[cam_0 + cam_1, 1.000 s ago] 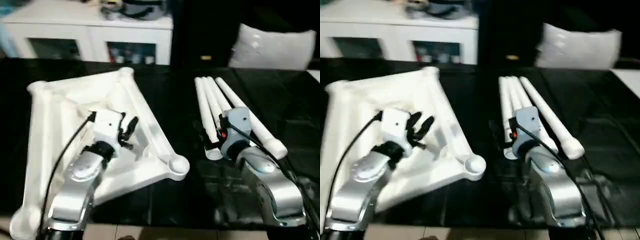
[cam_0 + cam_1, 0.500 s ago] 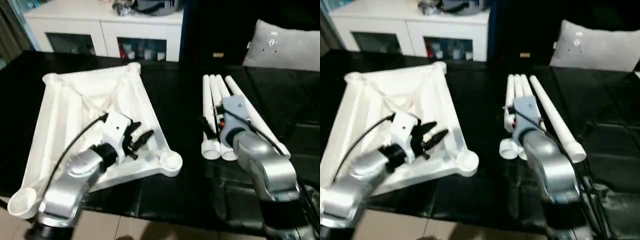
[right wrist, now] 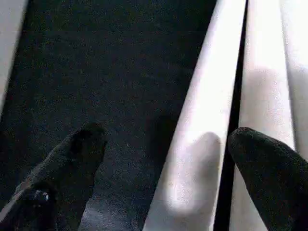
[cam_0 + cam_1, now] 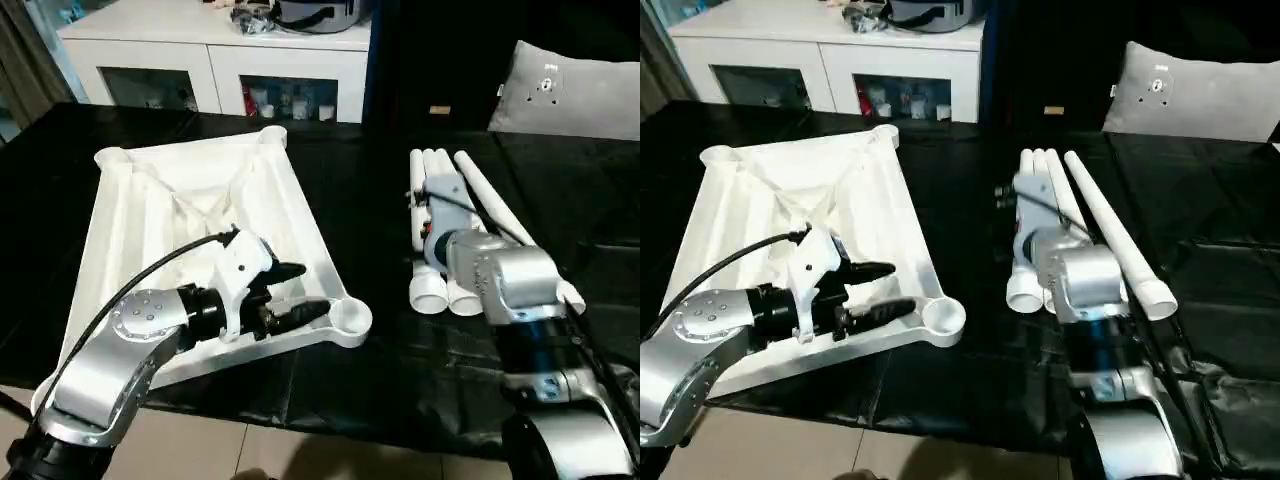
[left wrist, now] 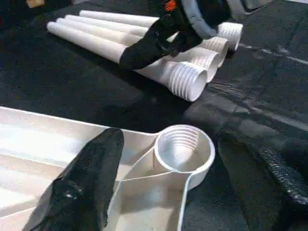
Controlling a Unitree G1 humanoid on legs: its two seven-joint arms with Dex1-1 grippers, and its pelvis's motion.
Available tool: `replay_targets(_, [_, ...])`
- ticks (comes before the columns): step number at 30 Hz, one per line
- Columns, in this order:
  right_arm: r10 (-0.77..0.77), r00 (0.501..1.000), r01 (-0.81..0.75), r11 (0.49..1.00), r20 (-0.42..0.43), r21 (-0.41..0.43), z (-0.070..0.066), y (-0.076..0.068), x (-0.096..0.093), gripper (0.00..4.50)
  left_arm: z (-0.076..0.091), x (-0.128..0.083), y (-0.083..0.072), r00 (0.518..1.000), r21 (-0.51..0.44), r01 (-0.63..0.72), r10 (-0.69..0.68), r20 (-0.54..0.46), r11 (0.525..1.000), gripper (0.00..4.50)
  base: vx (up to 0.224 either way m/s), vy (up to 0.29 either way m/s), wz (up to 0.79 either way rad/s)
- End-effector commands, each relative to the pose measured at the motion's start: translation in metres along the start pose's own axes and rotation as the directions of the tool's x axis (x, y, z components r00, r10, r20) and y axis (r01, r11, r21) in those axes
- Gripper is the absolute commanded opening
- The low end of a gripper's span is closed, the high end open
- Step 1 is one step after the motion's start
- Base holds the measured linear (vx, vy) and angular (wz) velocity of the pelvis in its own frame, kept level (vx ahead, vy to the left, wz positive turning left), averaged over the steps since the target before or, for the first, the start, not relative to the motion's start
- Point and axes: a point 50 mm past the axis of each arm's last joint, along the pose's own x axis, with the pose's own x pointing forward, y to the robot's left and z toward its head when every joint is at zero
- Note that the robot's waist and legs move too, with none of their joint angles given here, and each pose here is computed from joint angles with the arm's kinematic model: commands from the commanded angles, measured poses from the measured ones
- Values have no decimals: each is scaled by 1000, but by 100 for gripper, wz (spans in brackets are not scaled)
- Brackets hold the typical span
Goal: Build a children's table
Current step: Move to table, then pick table leg
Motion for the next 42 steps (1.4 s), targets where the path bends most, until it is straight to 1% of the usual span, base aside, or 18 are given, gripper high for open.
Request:
replay_targets(1, [-3,1000,3,1000,4,10,8,0,2,450,5,-1,-2,1000,21,17,-17,-2,1000,398,0,0,0])
replay_targets(2, [-5,1000,5,1000,2,10,8,0,2,450,5,-1,-2,1000,23,15,-15,-3,1000,398,0,0,0])
replay_targets(5, [1,1000,0,1000,-11,6,7,2,5,450,3,-2,-1,1000,34,-7,8,-16,999,421,0,0,0])
replay_targets(6, [2,1000,-2,1000,-13,5,6,3,6,450,3,-2,-1,1000,34,-9,9,-17,999,421,0,0,0])
replay_targets(7, [34,999,-33,999,-34,20,4,6,8,450,2,-2,-1,1000,34,-11,12,-22,999,440,0,0,0])
replay_targets(8, [35,999,-35,999,-39,20,3,7,8,450,2,-2,-1,1000,34,-11,12,-23,999,447,0,0,0])
replay_targets(18, [35,997,-33,999,-71,17,-2,9,14,450,-1,-1,-4,999,32,-10,11,-32,999,447,0,0,0])
replay_targets(22, [56,995,-51,996,-87,66,-5,10,15,450,-1,0,-5,999,37,-10,11,-35,999,447,0,0,0])
replay_targets(23, [59,994,-50,995,-94,91,-6,9,16,450,-2,0,-5,999,38,-10,11,-36,999,447,0,0,0])
replay_targets(25, [61,993,-49,992,-104,114,-9,7,17,450,-2,1,-5,999,40,-8,10,-37,999,447,0,0,0])
replay_targets(32, [94,989,-77,987,-115,145,-11,8,18,450,-2,2,-6,999,50,-8,10,-38,999,447,0,0,0])
replay_targets(33, [102,988,-84,985,-115,152,-11,9,18,416,-2,2,-6,999,52,-9,11,-39,999,450,0,0,0])
replay_targets(36, [128,985,-107,978,-113,178,-11,11,19,410,-3,2,-6,999,56,-9,12,-40,998,450,0,0,0])
replay_targets(37, [136,984,-114,976,-112,183,-11,12,19,396,-3,2,-7,999,57,-10,12,-41,998,450,0,0,0])
replay_targets(38, [146,983,-123,975,-112,187,-11,13,19,372,-4,2,-7,999,59,-10,13,-41,998,450,0,0,0])
replay_targets(42, [152,982,-129,973,-111,192,-11,13,19,365,-4,1,-7,999,60,-12,15,-43,998,450,0,0,0])
